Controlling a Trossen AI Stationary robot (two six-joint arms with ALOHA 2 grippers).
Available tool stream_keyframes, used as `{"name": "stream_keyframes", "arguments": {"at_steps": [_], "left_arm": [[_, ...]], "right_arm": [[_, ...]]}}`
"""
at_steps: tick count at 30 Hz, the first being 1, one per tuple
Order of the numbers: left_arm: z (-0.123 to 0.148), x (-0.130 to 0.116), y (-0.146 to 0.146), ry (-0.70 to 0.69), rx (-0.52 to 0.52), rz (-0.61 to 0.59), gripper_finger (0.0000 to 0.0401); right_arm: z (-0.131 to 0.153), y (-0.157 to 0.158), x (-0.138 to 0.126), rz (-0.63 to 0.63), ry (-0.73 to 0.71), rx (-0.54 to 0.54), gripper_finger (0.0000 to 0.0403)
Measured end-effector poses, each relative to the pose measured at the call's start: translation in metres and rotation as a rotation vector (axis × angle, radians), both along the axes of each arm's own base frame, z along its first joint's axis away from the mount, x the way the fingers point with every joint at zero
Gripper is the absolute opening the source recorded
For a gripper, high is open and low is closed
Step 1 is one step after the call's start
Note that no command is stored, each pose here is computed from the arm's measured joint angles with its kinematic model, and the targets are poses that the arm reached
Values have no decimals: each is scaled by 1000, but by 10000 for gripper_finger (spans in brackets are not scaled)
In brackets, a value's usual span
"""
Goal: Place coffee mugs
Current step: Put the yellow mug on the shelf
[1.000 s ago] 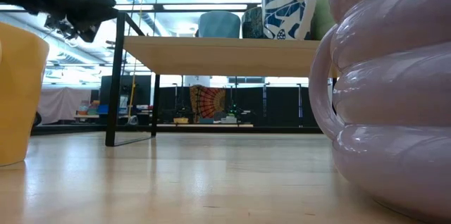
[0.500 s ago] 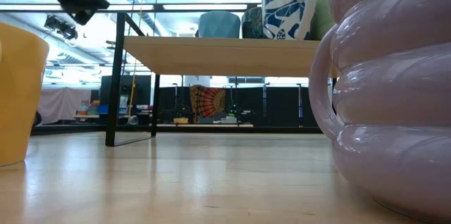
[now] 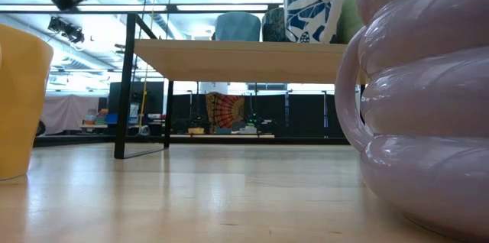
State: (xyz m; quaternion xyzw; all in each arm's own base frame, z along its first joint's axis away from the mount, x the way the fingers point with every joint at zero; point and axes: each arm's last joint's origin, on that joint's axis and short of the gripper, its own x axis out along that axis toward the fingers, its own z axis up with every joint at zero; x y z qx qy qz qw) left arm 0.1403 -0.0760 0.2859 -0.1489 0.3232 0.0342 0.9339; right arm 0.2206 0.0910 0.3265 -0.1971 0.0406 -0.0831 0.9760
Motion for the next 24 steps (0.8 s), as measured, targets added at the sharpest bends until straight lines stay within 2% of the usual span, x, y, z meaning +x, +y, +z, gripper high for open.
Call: {"name": "stream_keyframes", "arguments": {"at_steps": [3,8,16,22,24], "left_arm": [[9,-2,-4,75,-55,32,111],[17,2,-17,116,-120,64,111],[20,28,-48,203,-124,87,95],[31,47,-75,268,-109,97,84],[32,52,-83,297,-133,116,82]], "right_arm": [[0,-2,1,-24,4,-29,123],[12,-16,-1,-244,65,-47,121],[35,-27,-7,-164,156,-38,119],[34,-31,-11,-169,192,-53,119],[33,-32,-11,-170,206,-59,119]]}}
